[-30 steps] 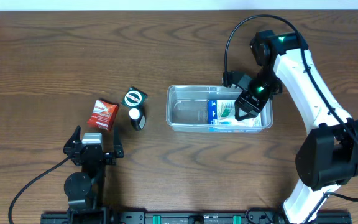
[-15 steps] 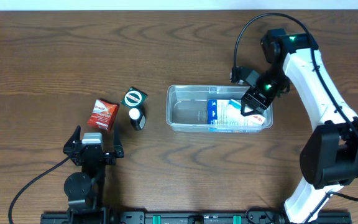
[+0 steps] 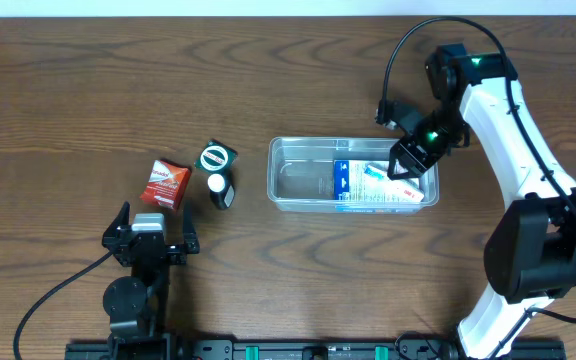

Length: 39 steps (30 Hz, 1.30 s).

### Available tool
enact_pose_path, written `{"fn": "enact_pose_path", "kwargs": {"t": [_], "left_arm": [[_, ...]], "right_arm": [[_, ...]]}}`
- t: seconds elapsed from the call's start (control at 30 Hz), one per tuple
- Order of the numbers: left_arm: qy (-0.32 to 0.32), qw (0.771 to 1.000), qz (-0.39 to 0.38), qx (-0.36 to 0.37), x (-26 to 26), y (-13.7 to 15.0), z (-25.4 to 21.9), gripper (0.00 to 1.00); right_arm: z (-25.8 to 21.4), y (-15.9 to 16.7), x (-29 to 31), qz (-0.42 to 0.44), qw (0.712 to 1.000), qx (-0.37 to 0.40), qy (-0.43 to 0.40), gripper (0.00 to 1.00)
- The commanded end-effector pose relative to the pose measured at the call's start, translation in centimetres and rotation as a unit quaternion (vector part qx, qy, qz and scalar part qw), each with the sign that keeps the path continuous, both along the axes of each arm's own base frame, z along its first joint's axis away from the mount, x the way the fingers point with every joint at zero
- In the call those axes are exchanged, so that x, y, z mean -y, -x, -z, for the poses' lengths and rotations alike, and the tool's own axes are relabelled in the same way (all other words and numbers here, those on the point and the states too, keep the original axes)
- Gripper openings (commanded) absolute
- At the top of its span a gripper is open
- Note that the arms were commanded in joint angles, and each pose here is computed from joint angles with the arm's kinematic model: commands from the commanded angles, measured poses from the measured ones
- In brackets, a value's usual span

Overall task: Pack container
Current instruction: 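Lower Panadol box beside blue box and release right gripper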

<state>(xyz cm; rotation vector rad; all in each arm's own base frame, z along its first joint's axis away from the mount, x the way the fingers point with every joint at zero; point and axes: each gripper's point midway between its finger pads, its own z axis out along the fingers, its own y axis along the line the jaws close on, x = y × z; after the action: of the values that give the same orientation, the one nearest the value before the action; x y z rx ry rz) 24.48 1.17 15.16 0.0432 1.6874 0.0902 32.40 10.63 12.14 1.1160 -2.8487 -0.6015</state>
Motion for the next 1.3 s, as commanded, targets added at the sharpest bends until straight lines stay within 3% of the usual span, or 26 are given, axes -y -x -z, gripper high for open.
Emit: {"fn": "enact_pose_path", "kwargs": {"t": [0.0, 0.23, 0.5, 1.03, 1.27], "left_arm": [[0.000, 1.000, 0.006, -0.024, 0.2, 0.0, 1.7, 0.98], [0.000, 1.000, 0.006, -0.024, 0.2, 0.0, 1.7, 0.98], [0.000, 1.000, 0.007, -0.024, 0.2, 0.0, 1.7, 0.98], [0.000, 1.000, 0.007, -0.024, 0.2, 0.0, 1.7, 0.98], [0.000, 1.000, 0.006, -0.024, 0.2, 0.0, 1.7, 0.98]], "right_arm": [[-0.1, 0.3, -2.2, 0.050, 0.998, -0.029, -0.017, 0.36], [1.6, -0.5, -3.6, 0.090, 0.996, -0.018, 0.005, 0.37], [3.9, -1.5, -2.6, 0.142, 0.989, -0.007, 0.031, 0.30], [5.1, 0.9, -2.5, 0.137, 0.988, -0.050, 0.042, 0.28], [4.1, 0.5, -2.7, 0.136, 0.989, -0.043, 0.039, 0.25]]}}
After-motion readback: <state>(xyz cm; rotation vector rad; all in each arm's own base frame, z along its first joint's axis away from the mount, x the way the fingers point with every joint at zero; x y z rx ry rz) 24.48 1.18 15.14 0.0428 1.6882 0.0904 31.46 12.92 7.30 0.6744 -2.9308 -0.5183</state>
